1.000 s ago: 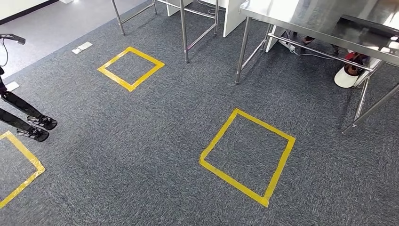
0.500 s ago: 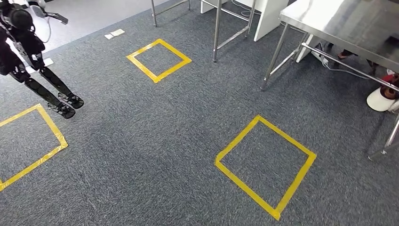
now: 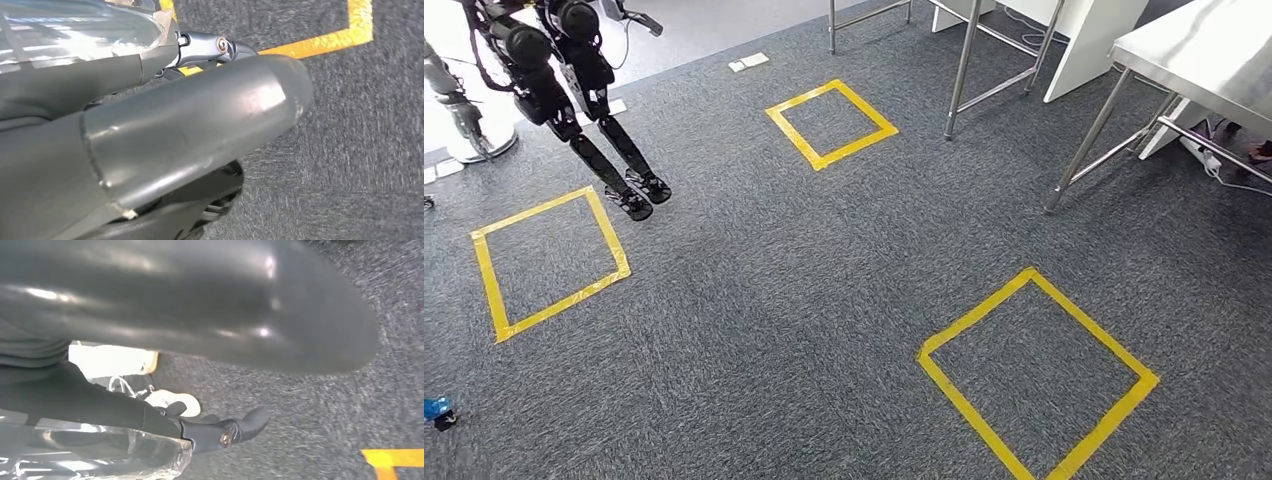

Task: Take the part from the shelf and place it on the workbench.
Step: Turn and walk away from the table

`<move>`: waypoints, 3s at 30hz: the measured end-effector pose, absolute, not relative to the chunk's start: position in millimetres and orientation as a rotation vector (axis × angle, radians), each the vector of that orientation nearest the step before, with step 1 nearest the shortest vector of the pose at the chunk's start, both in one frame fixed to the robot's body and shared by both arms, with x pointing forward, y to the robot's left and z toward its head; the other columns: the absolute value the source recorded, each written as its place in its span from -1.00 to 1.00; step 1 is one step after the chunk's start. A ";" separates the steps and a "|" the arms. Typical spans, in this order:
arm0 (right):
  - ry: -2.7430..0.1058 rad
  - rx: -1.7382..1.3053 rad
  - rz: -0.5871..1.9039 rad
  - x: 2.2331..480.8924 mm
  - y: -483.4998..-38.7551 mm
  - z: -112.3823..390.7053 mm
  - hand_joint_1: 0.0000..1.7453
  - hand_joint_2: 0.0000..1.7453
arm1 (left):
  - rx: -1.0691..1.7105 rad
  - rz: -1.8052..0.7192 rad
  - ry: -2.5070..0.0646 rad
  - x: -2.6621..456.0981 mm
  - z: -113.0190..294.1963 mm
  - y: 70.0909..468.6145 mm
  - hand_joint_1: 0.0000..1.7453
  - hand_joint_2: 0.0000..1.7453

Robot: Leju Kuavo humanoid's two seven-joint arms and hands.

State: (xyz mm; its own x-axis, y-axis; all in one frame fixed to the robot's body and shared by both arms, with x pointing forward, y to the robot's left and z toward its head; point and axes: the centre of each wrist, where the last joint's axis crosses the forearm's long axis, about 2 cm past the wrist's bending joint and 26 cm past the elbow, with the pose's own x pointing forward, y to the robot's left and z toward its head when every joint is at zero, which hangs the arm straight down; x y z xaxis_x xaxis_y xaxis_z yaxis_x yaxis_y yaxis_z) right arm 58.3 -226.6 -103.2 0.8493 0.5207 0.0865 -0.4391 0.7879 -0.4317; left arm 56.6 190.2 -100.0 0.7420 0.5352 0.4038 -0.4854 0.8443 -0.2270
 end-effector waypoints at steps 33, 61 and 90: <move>-0.218 -0.413 0.548 57.8 -226.0 -103.2 -1.00 -1.00 | -0.106 0.580 -0.470 56.5 -99.9 189.9 -1.00 -1.00; -0.231 -0.407 0.553 61.9 -223.9 -102.4 -1.00 -1.00 | -0.107 0.585 -0.465 56.5 -99.9 189.9 -1.00 -1.00; -0.233 -0.401 0.570 68.9 -220.1 -100.9 -1.00 -1.00 | -0.099 0.603 -0.455 58.2 -99.9 191.1 -1.00 -1.00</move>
State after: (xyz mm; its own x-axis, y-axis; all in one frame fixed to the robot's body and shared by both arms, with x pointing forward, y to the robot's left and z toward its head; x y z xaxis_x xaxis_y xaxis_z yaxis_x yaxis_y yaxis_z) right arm 68.9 -220.1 -100.9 0.8190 0.5644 0.1035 -0.4751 0.7682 -0.4292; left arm 58.2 191.1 -99.9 0.7283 0.5676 0.3839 -0.5246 0.8223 -0.2206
